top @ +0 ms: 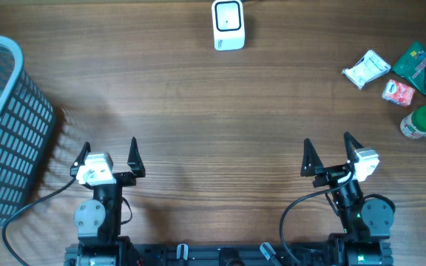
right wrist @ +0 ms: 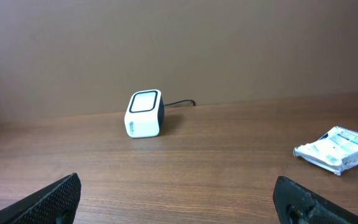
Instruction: Scan the item barcode
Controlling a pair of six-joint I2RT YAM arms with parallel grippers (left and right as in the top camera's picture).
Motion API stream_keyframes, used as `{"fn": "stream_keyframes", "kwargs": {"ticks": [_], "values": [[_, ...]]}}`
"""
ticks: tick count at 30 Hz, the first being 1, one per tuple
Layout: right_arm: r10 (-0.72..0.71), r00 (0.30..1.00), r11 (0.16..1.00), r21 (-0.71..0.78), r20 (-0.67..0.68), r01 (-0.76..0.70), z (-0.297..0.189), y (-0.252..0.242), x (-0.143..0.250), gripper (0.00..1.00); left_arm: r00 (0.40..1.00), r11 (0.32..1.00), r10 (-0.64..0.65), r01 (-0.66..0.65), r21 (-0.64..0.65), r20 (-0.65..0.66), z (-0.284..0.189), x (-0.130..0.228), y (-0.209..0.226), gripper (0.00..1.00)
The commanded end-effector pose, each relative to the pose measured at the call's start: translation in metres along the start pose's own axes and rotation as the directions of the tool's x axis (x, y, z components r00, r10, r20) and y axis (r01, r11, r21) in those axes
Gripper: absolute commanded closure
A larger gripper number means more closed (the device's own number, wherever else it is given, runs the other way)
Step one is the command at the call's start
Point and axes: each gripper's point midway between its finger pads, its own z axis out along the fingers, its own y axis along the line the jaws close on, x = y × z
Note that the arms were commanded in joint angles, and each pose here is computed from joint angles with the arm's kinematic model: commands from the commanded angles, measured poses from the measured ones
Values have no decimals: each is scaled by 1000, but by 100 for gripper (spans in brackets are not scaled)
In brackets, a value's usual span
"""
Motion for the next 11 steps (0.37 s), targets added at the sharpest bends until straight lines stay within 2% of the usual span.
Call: {"fn": "stream_keyframes", "kwargs": {"ticks": [1,11], "values": [[4,1000,1000,6,16,-4,-1,0,-3,0,1000,1000,15,-15,-3,2,0,1,1,0],[4,1000,1000,6,16,-4,-1,0,-3,1,1000,1000,15,-15,-3,2,0,1,1,0]]}}
